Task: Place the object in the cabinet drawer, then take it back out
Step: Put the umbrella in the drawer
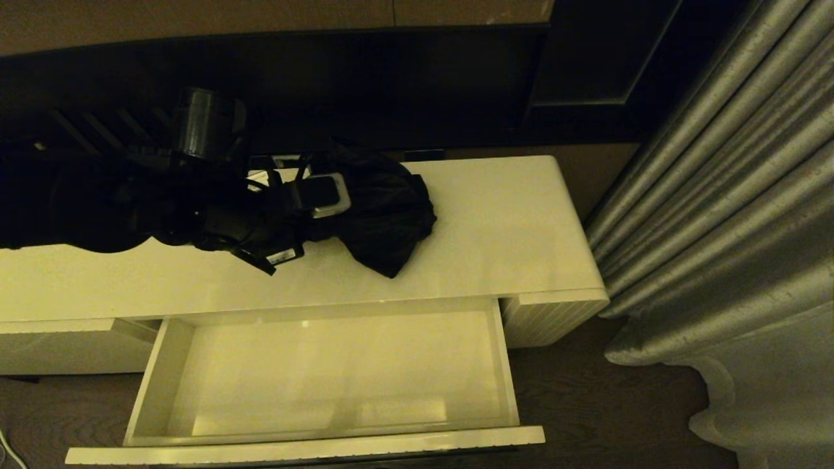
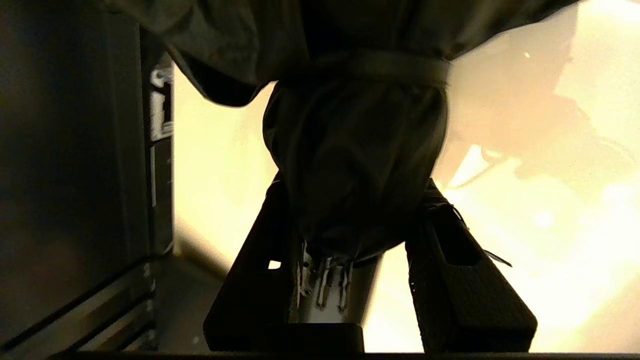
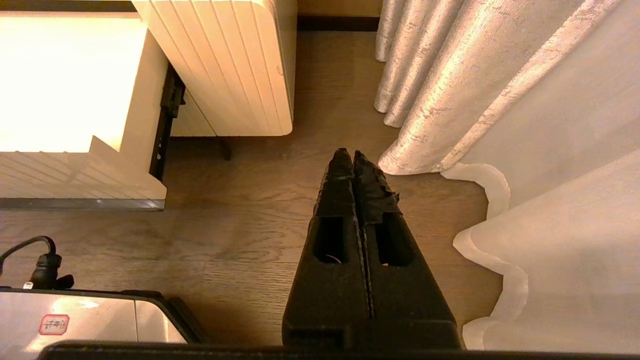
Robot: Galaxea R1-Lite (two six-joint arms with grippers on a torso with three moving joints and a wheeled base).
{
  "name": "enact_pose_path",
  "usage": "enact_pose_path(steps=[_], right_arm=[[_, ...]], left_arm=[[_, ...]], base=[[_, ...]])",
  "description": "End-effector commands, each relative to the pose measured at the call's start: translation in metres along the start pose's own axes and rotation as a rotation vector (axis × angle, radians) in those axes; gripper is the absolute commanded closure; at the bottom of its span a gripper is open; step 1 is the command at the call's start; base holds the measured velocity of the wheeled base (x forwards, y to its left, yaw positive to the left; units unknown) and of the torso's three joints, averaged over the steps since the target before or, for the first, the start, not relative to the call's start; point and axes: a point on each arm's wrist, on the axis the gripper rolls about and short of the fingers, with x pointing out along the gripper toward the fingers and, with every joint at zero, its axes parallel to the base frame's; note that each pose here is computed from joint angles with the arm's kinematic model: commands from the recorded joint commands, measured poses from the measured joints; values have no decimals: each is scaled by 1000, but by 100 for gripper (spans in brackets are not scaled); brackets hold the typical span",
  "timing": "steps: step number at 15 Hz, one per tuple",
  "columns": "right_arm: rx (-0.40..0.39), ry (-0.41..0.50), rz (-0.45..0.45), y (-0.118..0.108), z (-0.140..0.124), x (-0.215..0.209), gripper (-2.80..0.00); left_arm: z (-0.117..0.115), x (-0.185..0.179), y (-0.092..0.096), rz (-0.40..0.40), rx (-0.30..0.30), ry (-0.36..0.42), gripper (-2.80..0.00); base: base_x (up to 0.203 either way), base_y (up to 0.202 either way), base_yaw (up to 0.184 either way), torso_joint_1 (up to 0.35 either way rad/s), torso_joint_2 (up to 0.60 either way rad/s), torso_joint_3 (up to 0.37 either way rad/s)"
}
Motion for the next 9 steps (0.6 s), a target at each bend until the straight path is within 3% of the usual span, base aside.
enact_pose_path(steps=[1, 7, 9], right_arm=[[0, 1, 1, 0, 0, 0, 0], [0, 2, 1, 0, 0, 0, 0], [0, 0, 1, 0, 0, 0, 0]], left_arm=[[1, -34, 7, 28, 5, -24, 0], [5, -110, -10, -98, 73, -63, 0], [1, -131, -23, -175, 109, -68, 0]], base=[[0, 0, 0, 0, 0, 0], [0, 0, 0, 0, 0, 0], [0, 0, 0, 0, 0, 0]])
